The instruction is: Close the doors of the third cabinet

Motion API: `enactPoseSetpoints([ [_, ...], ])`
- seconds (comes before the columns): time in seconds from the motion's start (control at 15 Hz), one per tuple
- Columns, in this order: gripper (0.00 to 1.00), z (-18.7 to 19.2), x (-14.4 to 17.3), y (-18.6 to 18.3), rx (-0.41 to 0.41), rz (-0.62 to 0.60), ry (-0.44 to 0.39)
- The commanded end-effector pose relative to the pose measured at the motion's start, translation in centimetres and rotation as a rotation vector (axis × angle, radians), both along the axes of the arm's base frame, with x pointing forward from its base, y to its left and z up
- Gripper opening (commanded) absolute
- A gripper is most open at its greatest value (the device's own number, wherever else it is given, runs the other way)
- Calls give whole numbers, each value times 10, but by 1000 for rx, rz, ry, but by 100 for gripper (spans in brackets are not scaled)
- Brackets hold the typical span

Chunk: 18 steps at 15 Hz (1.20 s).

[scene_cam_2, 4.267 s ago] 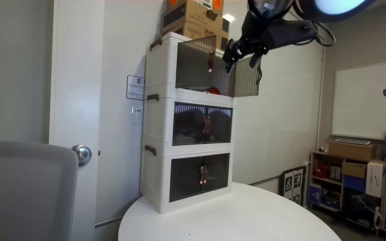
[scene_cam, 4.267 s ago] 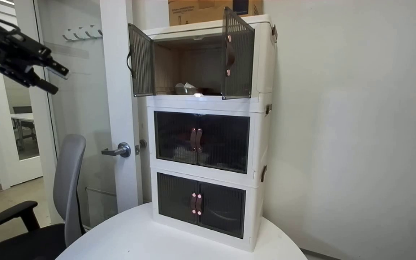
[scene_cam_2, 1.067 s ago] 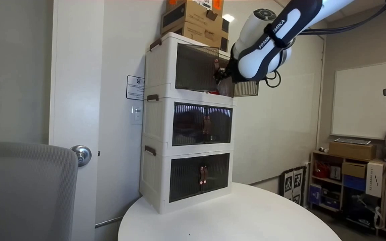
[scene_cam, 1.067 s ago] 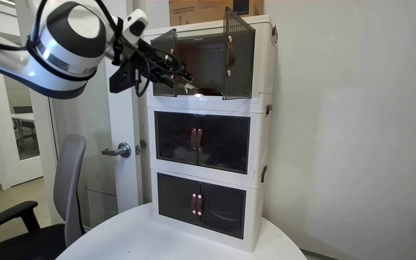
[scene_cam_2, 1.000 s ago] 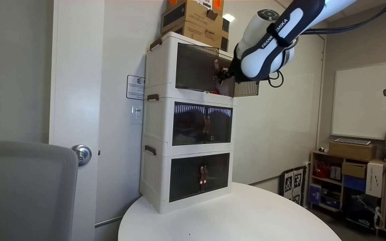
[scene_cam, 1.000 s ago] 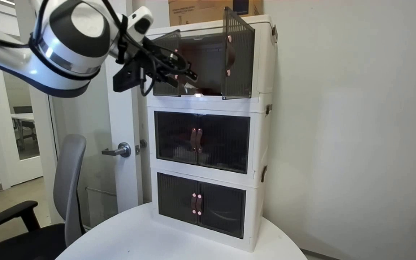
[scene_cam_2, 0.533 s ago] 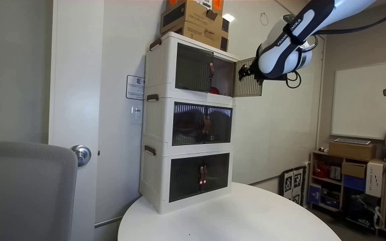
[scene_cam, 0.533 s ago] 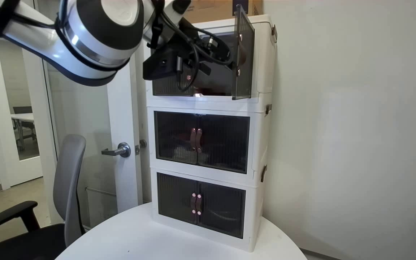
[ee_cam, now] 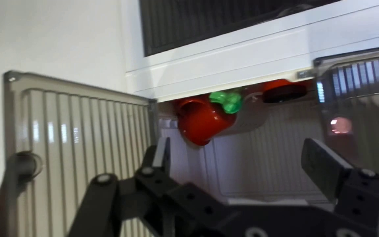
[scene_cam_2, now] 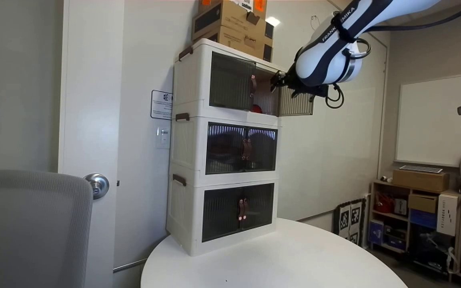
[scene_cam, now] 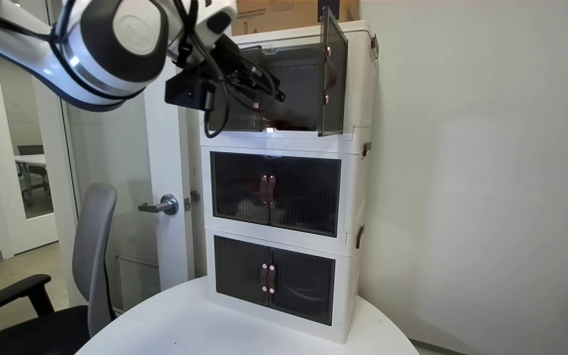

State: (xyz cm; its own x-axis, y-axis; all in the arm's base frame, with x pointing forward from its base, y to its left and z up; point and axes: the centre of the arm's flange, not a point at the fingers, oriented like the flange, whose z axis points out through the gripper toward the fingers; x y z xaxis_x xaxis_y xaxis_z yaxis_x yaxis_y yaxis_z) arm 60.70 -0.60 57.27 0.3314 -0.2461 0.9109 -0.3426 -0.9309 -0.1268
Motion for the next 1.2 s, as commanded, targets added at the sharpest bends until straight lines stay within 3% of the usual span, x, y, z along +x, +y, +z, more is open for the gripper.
enactPoseSetpoints([
  [0.0, 100, -9, -9, 63, 64, 51, -32],
  [0.33, 100, -19, -14, 160, 26, 134, -102],
  [0.47, 100, -20, -14, 178, 13, 142, -138],
  [0.8, 100, -7, -9, 185, -29, 30, -289],
  [1.13, 100, -8, 9, 175, -173, 2, -387],
])
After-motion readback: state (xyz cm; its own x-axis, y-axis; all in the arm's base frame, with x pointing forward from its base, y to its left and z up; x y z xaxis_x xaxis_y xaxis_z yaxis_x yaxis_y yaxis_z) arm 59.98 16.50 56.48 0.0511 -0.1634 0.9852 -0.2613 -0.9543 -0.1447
